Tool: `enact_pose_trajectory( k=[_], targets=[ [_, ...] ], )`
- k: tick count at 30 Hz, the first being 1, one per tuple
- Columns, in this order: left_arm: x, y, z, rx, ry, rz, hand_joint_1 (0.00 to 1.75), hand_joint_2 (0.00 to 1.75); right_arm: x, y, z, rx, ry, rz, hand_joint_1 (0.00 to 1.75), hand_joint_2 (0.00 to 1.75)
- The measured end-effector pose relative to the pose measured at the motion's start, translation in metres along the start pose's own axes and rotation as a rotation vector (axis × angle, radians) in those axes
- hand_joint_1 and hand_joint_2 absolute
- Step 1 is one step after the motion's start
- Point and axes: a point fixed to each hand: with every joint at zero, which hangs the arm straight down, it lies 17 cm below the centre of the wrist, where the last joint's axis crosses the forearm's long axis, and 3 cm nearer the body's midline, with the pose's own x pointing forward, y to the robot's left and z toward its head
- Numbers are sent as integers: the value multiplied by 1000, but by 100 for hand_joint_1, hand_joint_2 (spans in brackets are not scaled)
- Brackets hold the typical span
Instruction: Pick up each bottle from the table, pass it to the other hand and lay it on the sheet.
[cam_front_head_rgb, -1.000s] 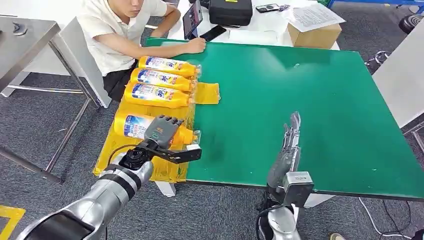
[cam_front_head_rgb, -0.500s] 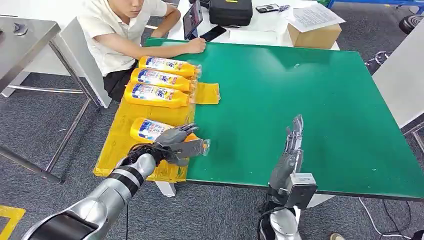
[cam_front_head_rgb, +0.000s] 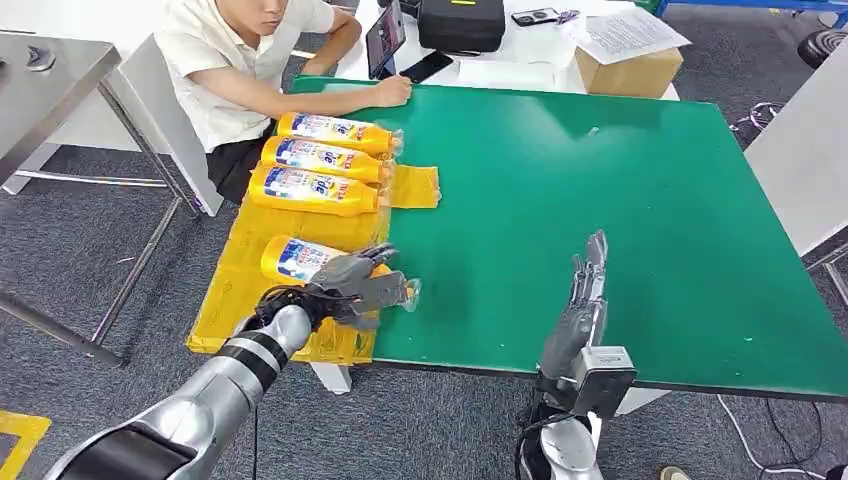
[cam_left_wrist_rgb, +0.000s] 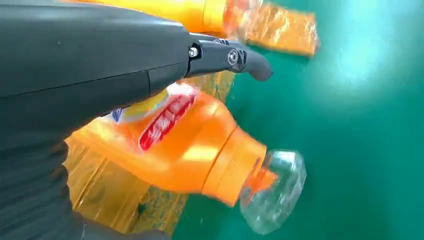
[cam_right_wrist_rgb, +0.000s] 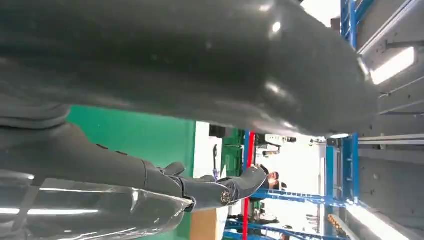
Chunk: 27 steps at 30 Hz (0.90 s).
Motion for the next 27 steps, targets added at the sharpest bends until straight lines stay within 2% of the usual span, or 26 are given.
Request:
enact_pose_trajectory(
  k=[3, 6, 14, 17, 18, 19, 20, 23, 27],
  targets=[
    [34, 19, 5, 169, -147, -13, 0, 175, -1, -4, 4, -9, 5, 16, 0, 0],
    [76, 32, 26, 332, -277, 92, 0, 175, 0, -8, 8, -19, 12, 24, 0, 0],
    [114, 33, 49, 383, -376, 145, 0, 175, 1, -10, 11, -24, 15, 28, 0, 0],
    [129, 53, 71, 512, -479, 306, 0, 175, 2, -15, 12, -44, 13, 49, 0, 0],
    [135, 63, 82, 570, -509, 420, 0, 175, 2, -17, 13, -55, 13, 61, 0, 175],
    [137, 68, 91, 611, -519, 521, 0, 175, 4, -20, 14, -66, 7, 80, 0, 175],
    [137, 75, 99, 657, -522, 607, 0, 175, 8, -20, 14, -72, 0, 85, 0, 0],
    [130, 95, 122, 802, -506, 834, 0, 175, 23, -7, 15, -28, -10, -33, 0, 0],
    [123, 102, 132, 842, -493, 952, 0, 175, 33, 7, 24, 36, 0, -135, 0, 0]
  ],
)
